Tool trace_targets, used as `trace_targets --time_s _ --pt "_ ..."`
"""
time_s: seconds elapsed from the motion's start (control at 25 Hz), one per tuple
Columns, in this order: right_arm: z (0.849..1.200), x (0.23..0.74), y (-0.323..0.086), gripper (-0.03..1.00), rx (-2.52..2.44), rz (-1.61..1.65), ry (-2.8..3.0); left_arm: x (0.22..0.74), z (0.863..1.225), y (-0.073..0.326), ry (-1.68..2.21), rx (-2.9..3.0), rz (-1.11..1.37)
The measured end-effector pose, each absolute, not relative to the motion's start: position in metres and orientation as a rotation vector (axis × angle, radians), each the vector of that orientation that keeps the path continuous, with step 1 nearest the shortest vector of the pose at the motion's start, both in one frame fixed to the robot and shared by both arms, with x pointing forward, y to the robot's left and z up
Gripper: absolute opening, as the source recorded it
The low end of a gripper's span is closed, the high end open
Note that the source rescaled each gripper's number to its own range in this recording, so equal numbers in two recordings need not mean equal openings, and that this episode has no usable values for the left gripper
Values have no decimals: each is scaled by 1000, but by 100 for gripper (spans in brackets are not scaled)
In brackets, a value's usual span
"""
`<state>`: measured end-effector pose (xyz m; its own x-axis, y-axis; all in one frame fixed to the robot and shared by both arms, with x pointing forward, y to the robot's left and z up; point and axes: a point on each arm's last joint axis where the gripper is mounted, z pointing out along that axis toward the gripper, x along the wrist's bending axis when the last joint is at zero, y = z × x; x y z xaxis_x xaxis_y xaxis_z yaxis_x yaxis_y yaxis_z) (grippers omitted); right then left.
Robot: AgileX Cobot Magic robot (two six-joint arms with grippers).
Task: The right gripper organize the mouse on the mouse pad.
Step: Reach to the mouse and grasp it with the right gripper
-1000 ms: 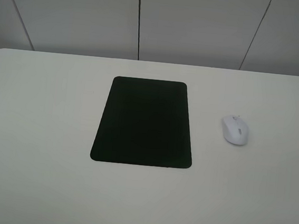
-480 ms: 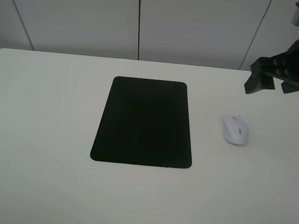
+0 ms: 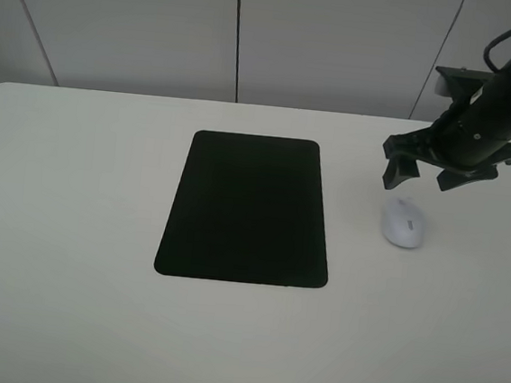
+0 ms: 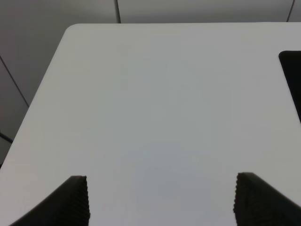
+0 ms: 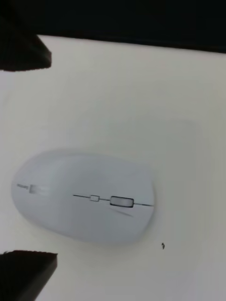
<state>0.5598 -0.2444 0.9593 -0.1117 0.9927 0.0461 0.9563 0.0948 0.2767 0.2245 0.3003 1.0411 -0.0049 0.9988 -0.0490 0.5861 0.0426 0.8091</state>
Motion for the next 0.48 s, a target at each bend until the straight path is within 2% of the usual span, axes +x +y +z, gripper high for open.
trace_targets --time_s 0.48 --pt "905 574 -245 70 2044 169 2261 224 1041 300 1666 1617 800"
